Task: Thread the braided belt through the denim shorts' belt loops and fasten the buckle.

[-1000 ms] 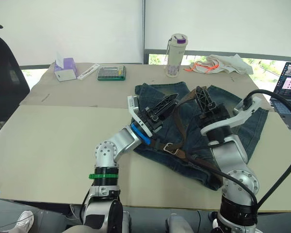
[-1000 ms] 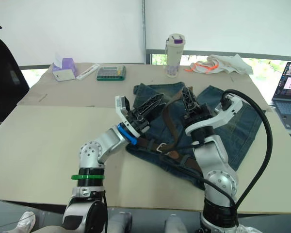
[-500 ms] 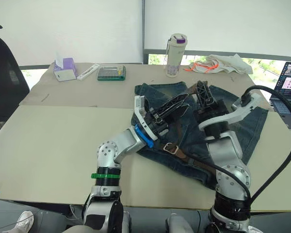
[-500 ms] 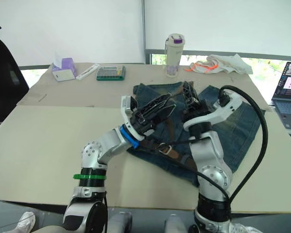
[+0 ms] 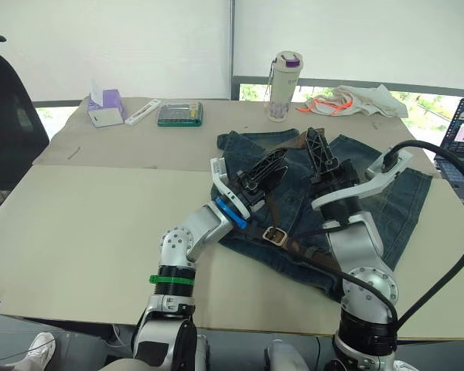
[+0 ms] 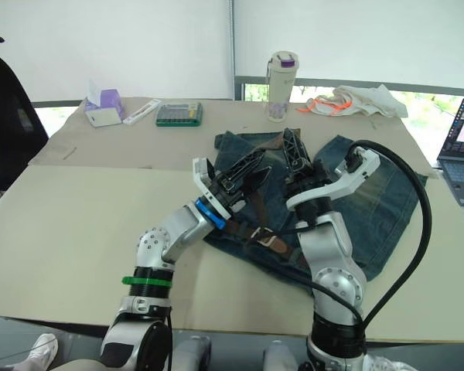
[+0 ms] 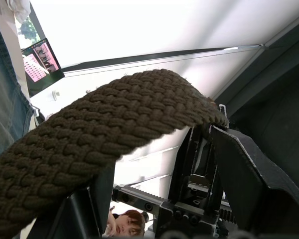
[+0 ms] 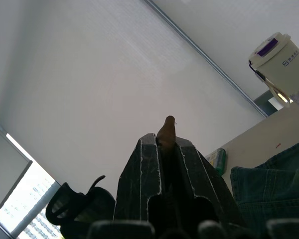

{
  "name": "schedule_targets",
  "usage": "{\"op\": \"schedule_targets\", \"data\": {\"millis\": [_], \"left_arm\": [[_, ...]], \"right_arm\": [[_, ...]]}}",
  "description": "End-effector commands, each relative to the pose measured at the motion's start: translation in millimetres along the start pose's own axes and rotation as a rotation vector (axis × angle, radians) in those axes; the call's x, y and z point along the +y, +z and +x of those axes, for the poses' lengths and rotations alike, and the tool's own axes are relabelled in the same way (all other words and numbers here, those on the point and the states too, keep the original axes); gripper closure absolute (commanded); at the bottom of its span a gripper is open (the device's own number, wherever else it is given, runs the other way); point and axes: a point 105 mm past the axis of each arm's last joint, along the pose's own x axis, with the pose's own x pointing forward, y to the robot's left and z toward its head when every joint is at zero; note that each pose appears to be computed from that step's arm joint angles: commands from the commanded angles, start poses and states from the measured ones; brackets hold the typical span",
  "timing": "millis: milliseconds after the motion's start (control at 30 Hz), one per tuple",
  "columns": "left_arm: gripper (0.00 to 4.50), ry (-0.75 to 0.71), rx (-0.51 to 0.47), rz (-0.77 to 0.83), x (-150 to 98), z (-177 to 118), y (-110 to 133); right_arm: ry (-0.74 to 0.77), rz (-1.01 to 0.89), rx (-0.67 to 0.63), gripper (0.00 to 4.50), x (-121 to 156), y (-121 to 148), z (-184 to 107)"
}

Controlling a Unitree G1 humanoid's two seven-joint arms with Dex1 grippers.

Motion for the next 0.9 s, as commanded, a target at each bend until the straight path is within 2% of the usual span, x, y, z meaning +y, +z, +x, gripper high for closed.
{"op": "schedule_targets", "data": {"millis": [33,233,433,567,900], "left_arm": [[1.39,-0.193,-0.056,-0.086,-32,18,-6],[1.39,-0.224,-0.078,-0.109,-34,14,-2],[1.39,-0.259,-0.025,-0.114,-37,11,-10],[1.39,-0.247,0.081,-0.107,-33,8,-27],[1.39,-0.242,0.010,-0.118,-31,9,-15]], "right_arm": [[0.053,0.009,-0.017,4.50,12,6,-4],[0.034,0.025,-0.031,4.50,8,10,-5],[0.031,0.044,-0.039,4.50,7,12,-5],[0.021,0.046,-0.048,4.50,6,13,-3],[0.037,0.053,-0.010,4.50,9,5,-6]]}}
